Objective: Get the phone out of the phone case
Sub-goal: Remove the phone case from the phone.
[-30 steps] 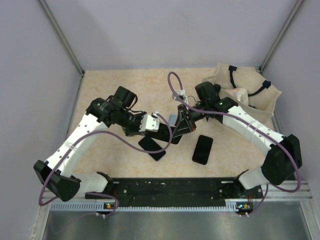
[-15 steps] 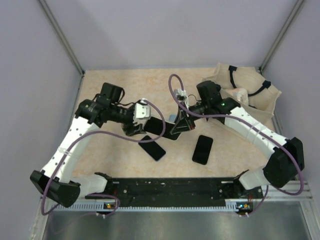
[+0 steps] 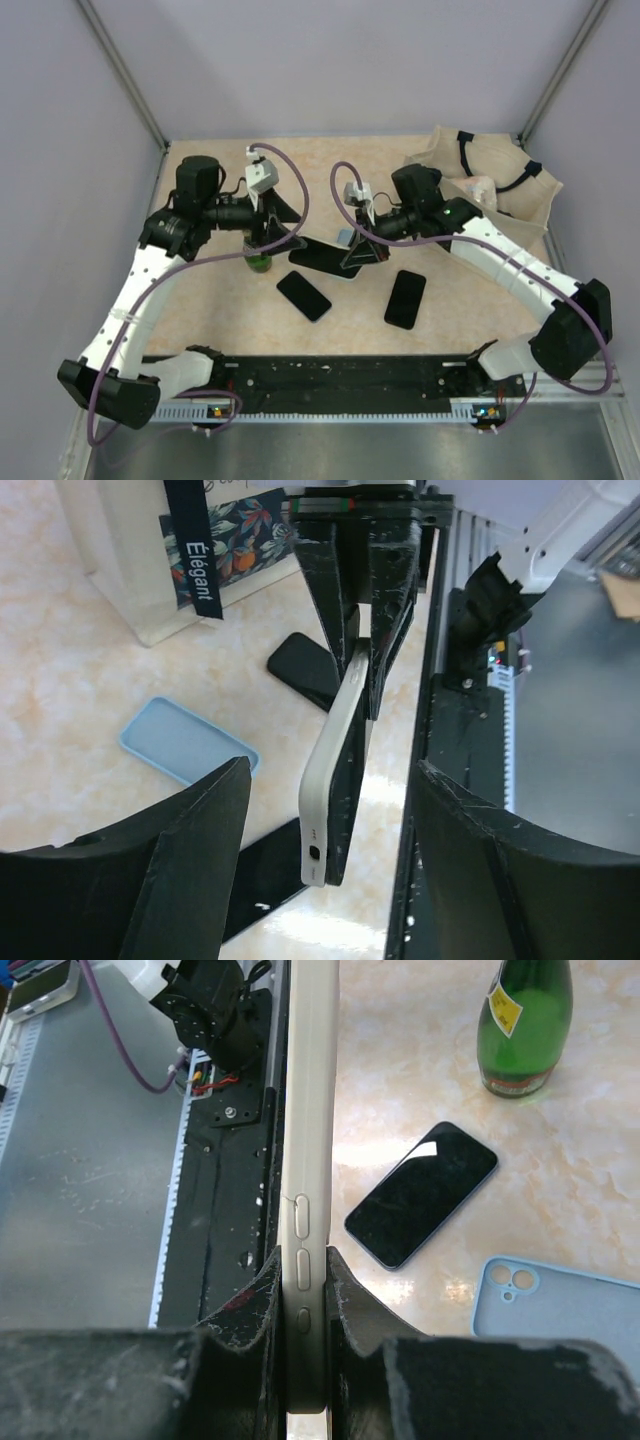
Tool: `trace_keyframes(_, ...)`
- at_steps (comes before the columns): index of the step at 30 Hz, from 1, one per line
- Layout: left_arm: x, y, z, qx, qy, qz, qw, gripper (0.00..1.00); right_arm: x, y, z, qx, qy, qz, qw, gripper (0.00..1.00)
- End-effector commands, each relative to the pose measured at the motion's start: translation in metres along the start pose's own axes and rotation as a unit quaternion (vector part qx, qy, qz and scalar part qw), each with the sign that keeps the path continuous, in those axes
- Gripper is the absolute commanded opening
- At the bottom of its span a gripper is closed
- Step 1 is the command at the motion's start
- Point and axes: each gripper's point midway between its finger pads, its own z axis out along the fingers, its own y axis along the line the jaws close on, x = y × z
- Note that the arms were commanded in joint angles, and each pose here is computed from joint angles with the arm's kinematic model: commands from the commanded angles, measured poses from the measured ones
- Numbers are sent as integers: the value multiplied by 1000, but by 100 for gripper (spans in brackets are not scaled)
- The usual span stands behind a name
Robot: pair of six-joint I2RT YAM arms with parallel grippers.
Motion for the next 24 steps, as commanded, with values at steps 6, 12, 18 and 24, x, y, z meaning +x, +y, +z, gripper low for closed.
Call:
trace_keyframes(6, -19, 4, 21, 39, -72, -208, 975, 63, -45, 17, -11, 18, -34, -103, 994, 0)
trace_keyframes(12, -8, 3, 26, 51, -62, -261, 962, 52, -46, 16, -12, 25, -32, -107, 993, 0)
trace_keyframes(18, 0, 0, 25, 47, -59, -276, 958, 49, -45, 14, -12, 27, -31, -106, 994, 0)
trace_keyframes(24, 8, -3, 26, 46, -57, -286, 955, 45, -44, 12, -11, 31, -29, -104, 994, 0)
